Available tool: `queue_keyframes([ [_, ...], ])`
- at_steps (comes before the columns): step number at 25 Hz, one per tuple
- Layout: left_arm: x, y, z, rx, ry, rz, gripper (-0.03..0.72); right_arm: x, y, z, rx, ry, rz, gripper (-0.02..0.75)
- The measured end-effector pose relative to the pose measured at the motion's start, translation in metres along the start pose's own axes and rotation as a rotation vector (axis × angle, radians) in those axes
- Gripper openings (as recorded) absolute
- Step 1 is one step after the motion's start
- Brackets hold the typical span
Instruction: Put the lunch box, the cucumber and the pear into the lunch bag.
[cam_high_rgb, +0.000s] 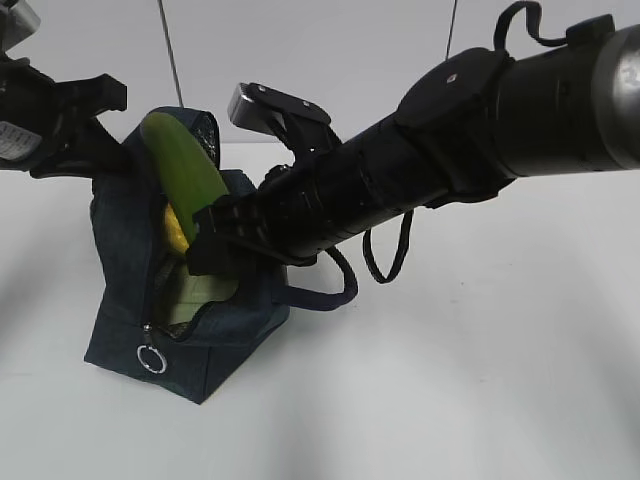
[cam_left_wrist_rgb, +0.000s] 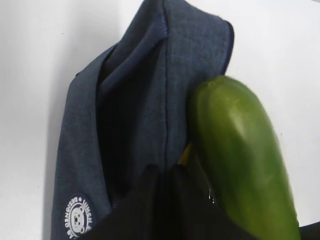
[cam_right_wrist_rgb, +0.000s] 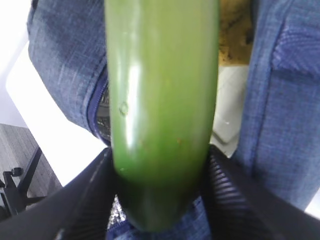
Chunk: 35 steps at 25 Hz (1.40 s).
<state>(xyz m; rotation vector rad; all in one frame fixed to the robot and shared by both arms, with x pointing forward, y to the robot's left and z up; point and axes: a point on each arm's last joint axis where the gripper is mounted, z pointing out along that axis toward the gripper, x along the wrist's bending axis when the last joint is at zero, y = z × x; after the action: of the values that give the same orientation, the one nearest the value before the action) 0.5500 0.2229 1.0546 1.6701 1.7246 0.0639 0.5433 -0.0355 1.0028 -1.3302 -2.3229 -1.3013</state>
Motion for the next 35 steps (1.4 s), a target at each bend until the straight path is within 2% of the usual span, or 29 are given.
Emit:
queue_keyframes([
  [7, 0.0, 0.0, 0.0, 0.0, 0.0, 0.0, 0.003, 0.003, 0.001, -0.007, 0.007, -0.012, -0.059, 0.446],
  [21, 0.001, 0.0, 0.0, 0.003, 0.006, 0.013, 0.003, 0.03, 0.026, -0.063, -0.166, -0.104, -0.267, 0.445],
  [30, -0.001, -0.007, 0.0, 0.08, -0.008, 0.034, 0.003, 0.024, 0.031, -0.066, -0.212, -0.173, -0.278, 0.444],
  [35, -0.001, -0.011, -0.001, 0.116, -0.015, 0.049, 0.003, 0.012, 0.028, -0.067, -0.156, -0.228, -0.238, 0.444],
])
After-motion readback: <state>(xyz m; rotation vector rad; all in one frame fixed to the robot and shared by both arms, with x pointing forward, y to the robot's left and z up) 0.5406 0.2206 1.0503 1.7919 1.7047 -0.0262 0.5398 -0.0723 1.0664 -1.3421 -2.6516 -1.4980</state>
